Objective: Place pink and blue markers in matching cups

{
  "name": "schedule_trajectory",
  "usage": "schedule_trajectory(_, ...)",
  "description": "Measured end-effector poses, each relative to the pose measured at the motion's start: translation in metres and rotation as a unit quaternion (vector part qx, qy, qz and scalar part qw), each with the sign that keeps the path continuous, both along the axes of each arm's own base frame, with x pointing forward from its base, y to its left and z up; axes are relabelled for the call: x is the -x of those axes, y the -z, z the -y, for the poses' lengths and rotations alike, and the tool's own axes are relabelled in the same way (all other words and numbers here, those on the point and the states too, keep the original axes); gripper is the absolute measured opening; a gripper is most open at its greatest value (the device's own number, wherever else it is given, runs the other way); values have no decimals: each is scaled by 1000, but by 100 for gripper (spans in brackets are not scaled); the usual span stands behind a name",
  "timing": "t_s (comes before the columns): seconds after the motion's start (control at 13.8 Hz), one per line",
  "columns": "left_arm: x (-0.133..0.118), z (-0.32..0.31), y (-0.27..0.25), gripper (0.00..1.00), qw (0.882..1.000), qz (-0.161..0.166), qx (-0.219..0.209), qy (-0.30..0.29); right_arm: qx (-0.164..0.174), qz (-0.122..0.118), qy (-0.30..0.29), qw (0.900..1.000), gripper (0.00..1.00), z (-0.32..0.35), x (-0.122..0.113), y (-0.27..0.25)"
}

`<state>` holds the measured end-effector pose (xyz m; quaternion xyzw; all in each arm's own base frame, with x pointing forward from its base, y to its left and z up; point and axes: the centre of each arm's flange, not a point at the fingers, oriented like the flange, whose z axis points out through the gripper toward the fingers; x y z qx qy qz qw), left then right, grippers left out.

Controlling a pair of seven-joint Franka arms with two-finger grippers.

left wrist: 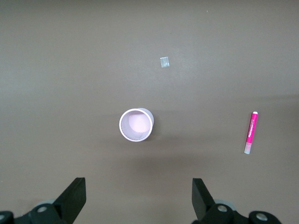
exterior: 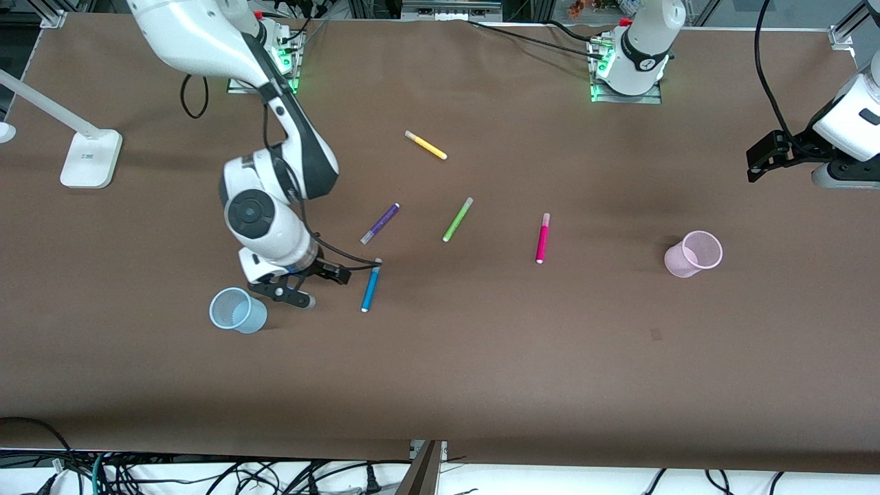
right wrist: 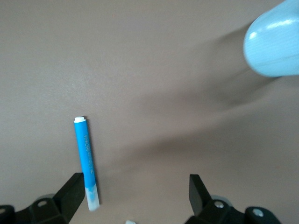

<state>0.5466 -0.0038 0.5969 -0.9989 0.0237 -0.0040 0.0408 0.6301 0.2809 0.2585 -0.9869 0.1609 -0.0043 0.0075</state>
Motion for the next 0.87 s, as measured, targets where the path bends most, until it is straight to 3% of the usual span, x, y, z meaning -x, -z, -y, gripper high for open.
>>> schedule_trajectory(0.22,0,0,0,100,1000,0,0,0,0,-2,4,1000,99,-16,7,27)
schedule_trajectory(0.58,5,3,2,100,1000,-21,-1,1,-35,8,15,999,99,-42,15,53)
schedule_trajectory(0.87,11,6,-7,100,999,-38,12,-1,-35,10,4,999,99,-59,25,80)
